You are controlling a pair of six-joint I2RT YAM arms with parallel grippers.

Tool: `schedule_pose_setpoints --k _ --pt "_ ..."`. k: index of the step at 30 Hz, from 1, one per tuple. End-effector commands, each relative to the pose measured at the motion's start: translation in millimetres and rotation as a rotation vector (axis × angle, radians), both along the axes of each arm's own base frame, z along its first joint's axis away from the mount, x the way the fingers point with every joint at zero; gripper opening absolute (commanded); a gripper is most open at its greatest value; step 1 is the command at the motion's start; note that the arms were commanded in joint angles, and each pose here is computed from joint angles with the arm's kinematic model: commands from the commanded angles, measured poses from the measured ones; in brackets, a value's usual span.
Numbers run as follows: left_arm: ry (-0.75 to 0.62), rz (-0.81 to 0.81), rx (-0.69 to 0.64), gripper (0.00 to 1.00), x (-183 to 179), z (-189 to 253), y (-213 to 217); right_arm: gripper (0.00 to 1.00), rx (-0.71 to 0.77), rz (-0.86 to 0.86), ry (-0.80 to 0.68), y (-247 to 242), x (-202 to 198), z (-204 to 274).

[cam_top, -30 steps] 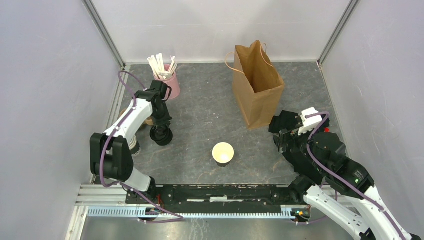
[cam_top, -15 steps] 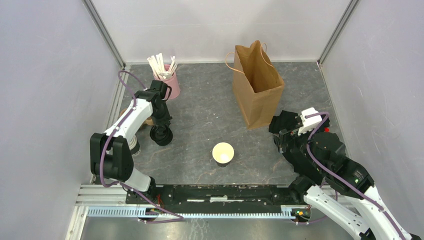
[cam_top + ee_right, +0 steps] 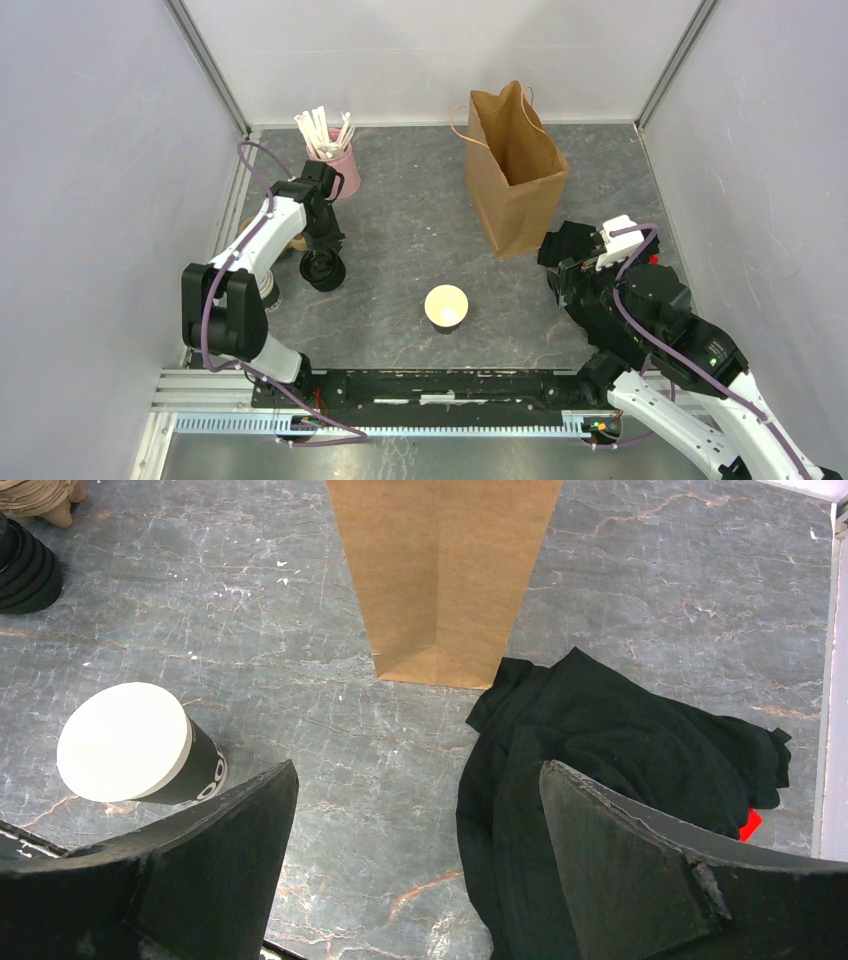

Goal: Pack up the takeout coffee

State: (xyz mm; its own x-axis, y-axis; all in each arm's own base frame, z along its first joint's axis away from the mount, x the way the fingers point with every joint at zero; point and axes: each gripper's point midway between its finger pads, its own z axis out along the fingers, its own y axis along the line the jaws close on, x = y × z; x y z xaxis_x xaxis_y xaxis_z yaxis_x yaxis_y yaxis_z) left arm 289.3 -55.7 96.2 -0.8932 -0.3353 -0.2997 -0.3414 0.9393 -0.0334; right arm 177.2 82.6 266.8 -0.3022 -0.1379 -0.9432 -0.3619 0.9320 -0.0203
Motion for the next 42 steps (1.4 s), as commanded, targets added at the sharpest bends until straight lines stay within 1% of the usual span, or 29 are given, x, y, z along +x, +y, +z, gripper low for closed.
schedule_pose_setpoints --k 1,12,25,29,31,33,37,42 --pt "-0.041 -0.026 0.006 0.28 12.5 5.7 1.7 0.98 0.005 -0.007 -0.027 0.7 4.1 5.8" --pt "-0.059 -0.028 0.003 0.16 15.1 13.1 1.0 0.98 -0.001 -0.007 -0.026 1.4 5.6 4.6" --pt "-0.106 -0.013 -0.013 0.13 -3.8 49.5 3.7 0.98 -0.006 0.003 -0.023 3.6 6.0 3.0" --pt "-0.133 -0.015 -0.061 0.12 -9.5 69.1 -3.1 0.98 -0.010 0.013 -0.029 4.5 6.1 7.8" --pt "-0.179 -0.031 -0.138 0.12 -10.3 88.8 -15.5 0.98 -0.006 0.019 -0.033 5.5 5.8 12.7" --pt "-0.257 -0.063 -0.263 0.12 -8.7 116.6 -36.1 0.98 0.008 0.042 -0.036 9.7 4.2 19.5" --pt "-0.445 -0.154 -0.598 0.12 -10.2 189.4 -87.4 0.98 0.064 0.126 -0.040 28.9 1.4 38.5" --pt "-0.635 -0.243 -0.966 0.10 -15.2 272.7 -129.6 0.98 0.180 0.255 -0.051 63.0 -1.1 76.6"
